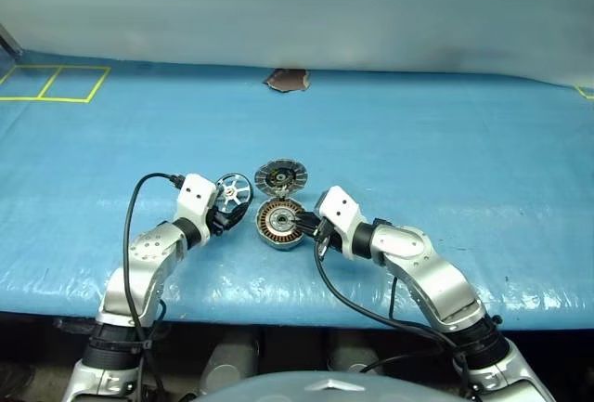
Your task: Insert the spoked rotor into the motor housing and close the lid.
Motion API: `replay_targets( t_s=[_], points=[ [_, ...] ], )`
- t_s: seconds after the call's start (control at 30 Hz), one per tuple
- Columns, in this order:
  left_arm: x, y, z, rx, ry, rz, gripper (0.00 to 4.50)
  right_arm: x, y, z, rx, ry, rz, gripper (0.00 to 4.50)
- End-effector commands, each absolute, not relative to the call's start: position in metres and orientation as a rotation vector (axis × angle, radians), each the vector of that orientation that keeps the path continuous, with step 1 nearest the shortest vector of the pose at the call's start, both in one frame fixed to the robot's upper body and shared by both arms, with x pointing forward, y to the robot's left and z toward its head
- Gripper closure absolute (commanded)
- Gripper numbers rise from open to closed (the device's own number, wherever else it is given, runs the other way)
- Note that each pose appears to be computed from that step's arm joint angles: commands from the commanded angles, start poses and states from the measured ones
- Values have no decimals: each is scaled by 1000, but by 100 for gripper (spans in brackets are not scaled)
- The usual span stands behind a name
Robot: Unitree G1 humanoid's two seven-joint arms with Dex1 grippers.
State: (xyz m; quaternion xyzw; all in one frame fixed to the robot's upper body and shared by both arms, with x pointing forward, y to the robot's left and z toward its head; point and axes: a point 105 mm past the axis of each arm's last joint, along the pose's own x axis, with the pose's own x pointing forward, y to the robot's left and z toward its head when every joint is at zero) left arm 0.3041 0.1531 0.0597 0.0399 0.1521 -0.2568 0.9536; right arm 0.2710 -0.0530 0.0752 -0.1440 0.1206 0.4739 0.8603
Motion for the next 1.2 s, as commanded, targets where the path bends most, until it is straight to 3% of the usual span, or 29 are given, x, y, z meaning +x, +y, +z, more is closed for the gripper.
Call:
replay_targets(
  t_s=[0.03, 0.33, 0.47, 1.2],
  points=[
    [301, 154, 60, 40, 314, -521, 126, 269, -49, 84, -309, 206, 1003, 390],
    [301, 154, 59, 22, 323, -530, 126, 269, -48, 84, -309, 206, 1005, 390],
    [303, 158, 58, 23, 331, -498, 5, 268, -48, 84, -308, 205, 1003, 390],
    [306, 157, 65, -185, 309, -494, 2, 265, -47, 79, -325, 220, 1017, 390]
  ],
)
